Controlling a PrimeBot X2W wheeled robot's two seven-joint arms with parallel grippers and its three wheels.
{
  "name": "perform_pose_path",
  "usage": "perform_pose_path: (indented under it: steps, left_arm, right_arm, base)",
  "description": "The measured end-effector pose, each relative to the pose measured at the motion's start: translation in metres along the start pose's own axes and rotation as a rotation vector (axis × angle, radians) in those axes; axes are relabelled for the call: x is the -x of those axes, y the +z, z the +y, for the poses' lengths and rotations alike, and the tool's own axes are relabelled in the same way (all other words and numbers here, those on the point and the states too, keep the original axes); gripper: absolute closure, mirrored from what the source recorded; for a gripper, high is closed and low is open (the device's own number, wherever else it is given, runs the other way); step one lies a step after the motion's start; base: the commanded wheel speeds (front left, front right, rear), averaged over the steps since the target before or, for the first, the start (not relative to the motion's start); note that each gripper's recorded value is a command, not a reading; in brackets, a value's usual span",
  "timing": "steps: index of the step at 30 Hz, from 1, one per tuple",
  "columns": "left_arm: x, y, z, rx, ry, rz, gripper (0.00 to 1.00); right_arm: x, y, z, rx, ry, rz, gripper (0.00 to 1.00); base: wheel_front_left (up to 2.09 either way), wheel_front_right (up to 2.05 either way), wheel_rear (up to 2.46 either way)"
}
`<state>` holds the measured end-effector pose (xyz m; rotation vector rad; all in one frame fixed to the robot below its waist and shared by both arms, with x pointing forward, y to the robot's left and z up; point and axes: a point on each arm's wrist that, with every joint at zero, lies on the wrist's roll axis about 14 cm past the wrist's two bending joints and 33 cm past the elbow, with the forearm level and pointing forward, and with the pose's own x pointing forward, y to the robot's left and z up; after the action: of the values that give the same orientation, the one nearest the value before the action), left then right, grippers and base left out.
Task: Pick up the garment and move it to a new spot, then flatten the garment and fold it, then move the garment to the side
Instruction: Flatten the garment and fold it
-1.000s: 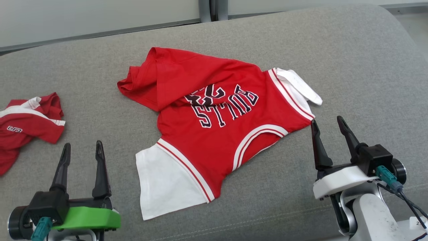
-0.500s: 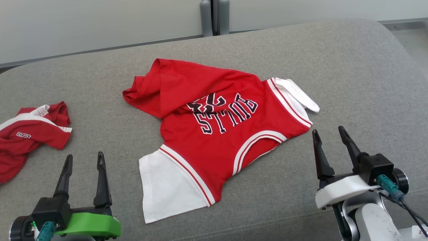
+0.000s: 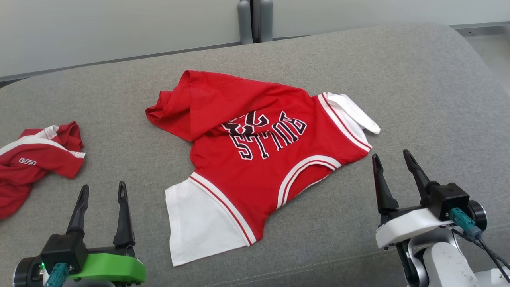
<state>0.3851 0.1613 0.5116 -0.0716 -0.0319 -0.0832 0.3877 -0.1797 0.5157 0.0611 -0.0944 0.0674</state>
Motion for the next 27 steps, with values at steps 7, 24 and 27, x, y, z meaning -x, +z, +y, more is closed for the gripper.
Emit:
perform_pose_path:
  steps: [7,24,27]
  left_arm:
    - [0.0,0.0,0.0,-0.001,0.0,0.001,0.0]
    - [-0.019,-0.003,-0.008,0.025,-0.02,-0.01,0.0]
    - [-0.026,-0.007,-0.01,0.032,-0.029,-0.005,0.0]
  right_arm:
    - [-0.001,-0.002,0.0,-0.003,0.001,0.007,0.0]
    - [-0.051,-0.044,-0.02,0.116,0.022,0.186,0.0]
    - [-0.071,-0.052,-0.026,0.152,0.037,0.221,0.0]
  base:
    - [0.0,0.0,0.0]
    - [0.0,0.0,0.0]
    - [0.0,0.0,0.0]
